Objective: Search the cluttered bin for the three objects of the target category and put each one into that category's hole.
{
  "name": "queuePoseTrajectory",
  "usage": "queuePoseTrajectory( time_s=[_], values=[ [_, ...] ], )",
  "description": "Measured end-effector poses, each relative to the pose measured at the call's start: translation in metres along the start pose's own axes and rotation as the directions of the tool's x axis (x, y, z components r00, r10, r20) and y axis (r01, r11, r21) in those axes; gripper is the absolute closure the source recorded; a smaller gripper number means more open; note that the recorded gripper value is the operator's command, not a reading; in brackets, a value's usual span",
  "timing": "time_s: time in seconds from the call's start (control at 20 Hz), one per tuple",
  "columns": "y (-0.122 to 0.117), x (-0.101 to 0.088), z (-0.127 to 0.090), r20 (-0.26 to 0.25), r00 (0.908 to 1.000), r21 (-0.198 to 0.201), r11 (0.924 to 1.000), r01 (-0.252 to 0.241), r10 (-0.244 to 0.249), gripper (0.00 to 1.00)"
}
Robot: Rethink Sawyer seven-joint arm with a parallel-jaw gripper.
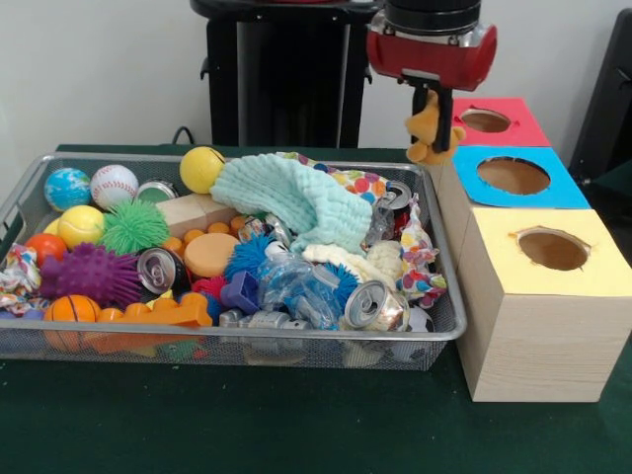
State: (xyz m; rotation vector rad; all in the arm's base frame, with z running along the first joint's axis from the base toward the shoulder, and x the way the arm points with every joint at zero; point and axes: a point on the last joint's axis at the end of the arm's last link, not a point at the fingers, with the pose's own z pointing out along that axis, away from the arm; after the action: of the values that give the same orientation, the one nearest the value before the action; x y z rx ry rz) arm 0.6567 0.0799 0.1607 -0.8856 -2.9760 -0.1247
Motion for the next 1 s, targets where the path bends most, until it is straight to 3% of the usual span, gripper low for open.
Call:
queuePoseTrajectory(
  time_s=[0.35,0.55,1.0],
  values=[
    [0.02,0.016,-0.003,-0.003,0.9989,-0.012,0.9988,-0.047,0.047,1.0],
    [0.029,0.039,-0.003,-0.019,0.995,-0.007,0.9951,-0.098,0.098,1.0],
    [0.037,0.08,0.003,-0.043,0.9881,0.005,0.989,-0.148,0.148,1.0]
  ],
)
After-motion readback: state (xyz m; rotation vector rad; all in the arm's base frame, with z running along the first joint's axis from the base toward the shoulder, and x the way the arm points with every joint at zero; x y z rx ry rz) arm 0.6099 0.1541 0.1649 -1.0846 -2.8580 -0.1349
